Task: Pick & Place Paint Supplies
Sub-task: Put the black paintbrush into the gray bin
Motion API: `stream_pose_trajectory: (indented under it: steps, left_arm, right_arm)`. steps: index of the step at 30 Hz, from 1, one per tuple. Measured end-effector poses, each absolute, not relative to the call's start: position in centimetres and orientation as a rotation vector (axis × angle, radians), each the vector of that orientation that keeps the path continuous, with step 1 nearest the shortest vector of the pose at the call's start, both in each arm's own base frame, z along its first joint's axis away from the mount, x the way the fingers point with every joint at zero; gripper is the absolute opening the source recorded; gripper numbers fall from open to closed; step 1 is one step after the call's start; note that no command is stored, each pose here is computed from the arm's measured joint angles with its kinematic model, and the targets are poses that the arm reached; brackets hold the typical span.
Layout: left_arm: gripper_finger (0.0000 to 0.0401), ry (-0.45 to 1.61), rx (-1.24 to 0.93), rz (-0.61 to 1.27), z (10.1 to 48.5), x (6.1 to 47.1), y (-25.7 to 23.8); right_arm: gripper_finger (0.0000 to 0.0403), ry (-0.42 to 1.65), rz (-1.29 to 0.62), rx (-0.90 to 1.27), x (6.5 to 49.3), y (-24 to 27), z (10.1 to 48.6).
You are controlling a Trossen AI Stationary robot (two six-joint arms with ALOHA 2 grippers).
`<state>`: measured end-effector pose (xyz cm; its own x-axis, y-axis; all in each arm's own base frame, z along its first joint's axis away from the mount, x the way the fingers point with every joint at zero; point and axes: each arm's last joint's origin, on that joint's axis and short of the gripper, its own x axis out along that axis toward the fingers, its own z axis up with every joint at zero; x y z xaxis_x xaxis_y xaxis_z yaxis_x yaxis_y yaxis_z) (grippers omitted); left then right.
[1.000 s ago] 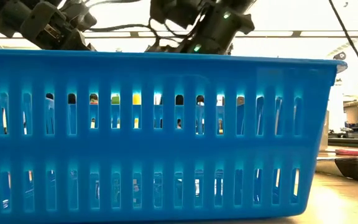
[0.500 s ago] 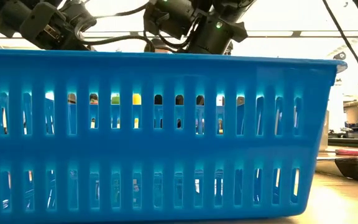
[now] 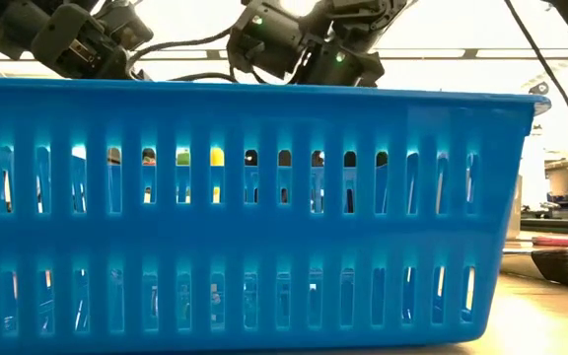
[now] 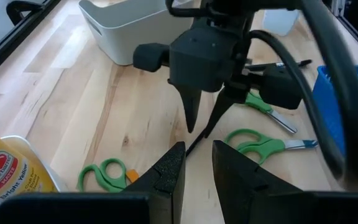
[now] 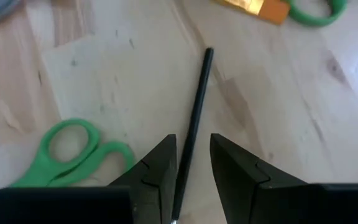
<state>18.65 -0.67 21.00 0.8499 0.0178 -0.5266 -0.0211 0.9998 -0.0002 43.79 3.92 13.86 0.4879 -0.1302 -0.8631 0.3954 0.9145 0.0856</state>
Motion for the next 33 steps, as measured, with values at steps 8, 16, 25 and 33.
stream_pose_trajectory:
  steps: [8,16,25,33]
  left_arm:
    - [0.0082,0.555,-0.006,0.021,20.99,18.65,-0.67]
    - [0.0082,0.555,-0.006,0.021,20.99,18.64,-0.67]
    - [0.0082,0.558,-0.006,0.021,20.97,18.63,-0.67]
    - [0.0082,0.558,-0.006,0.021,20.97,18.63,-0.67]
  right_arm:
    - [0.0097,1.042,-0.321,0.305,43.4,3.78,13.2]
    - [0.0097,1.05,-0.313,0.314,43.26,3.77,12.95]
    - [0.0066,1.055,-0.314,0.308,43.2,3.76,12.91]
    - [0.0017,1.058,-0.302,0.288,43.2,3.76,12.93]
